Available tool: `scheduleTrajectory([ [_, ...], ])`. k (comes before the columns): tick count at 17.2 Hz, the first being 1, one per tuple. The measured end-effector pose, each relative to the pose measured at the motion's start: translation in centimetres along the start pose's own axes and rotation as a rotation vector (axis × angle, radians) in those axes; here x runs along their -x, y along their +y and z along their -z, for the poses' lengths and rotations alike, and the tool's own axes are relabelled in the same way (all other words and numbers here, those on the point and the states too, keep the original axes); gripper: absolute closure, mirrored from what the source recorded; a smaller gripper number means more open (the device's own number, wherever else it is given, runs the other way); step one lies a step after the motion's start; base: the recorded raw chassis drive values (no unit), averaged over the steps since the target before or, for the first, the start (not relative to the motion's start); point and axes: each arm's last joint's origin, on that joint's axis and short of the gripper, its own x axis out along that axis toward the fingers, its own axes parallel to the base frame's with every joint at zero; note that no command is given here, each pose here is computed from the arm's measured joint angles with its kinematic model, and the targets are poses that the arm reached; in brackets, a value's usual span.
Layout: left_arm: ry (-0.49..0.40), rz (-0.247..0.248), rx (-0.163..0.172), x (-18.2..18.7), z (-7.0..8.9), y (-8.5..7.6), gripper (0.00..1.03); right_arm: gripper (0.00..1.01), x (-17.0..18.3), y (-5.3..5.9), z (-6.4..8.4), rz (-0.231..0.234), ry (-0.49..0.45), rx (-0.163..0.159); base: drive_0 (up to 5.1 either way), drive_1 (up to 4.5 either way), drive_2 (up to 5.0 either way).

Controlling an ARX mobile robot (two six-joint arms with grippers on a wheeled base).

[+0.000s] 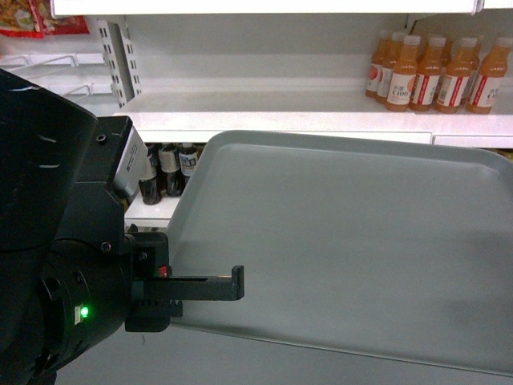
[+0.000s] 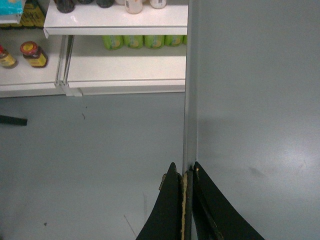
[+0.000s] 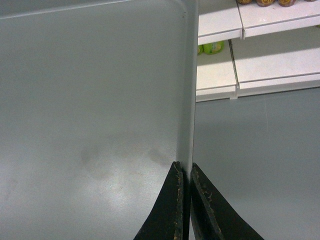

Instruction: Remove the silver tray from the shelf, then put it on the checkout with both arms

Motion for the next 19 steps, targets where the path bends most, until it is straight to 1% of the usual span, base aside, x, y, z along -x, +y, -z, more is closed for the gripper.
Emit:
scheduleTrajectory([
  [1,0.004,-0.003,-0.002,0.0,0.04,0.03,1.0,0.98,0.0,0.01,0.02,0.0,0.002,0.0,0.0,0.0,0.0],
  [19,0.002,-0.002,-0.001,-0.01,0.02,0.03,1.0,0.98,0.0,0.0,0.02,0.0,0.003,-0.001,0.1,-4.21,4.5],
])
